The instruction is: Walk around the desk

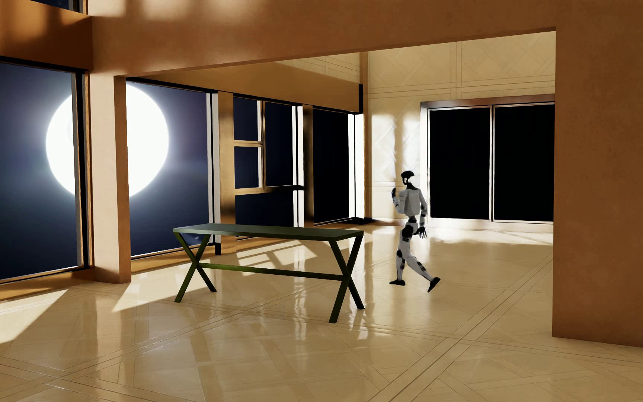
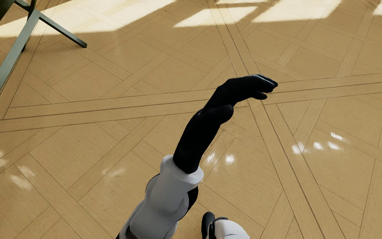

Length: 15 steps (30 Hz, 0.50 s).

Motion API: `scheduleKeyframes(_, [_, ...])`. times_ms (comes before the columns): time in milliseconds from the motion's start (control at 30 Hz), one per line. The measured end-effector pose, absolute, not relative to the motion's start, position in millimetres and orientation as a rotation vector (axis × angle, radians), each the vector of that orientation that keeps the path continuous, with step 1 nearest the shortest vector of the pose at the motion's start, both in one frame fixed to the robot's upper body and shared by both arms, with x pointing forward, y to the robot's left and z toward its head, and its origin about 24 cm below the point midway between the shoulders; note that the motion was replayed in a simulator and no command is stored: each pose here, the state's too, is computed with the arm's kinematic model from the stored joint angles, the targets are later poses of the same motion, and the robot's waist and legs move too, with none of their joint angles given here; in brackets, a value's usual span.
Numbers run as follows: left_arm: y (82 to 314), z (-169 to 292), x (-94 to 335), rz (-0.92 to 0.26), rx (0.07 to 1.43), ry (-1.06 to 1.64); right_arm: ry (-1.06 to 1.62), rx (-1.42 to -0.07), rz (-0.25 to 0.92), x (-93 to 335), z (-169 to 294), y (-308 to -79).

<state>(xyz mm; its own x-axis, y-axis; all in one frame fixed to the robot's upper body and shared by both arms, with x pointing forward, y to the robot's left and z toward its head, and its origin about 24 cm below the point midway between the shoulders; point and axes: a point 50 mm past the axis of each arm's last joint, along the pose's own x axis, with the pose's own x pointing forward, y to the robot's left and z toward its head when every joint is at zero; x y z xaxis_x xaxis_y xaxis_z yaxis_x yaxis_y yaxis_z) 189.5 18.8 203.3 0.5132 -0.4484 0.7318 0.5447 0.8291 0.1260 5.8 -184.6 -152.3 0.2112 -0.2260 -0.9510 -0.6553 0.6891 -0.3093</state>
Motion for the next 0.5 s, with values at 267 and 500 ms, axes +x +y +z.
scheduleKeyframes(267, [28.8, 214.2, 174.6, -0.607, -0.173, -0.890, 1.031, -0.954, 0.199, 118.4, -127.1, -212.0])
scheduleKeyframes(500, [48.7, 167.7, 194.7, -0.362, 0.248, -0.732, 0.703, -0.911, -0.028, 181.0, -76.5, -221.0])
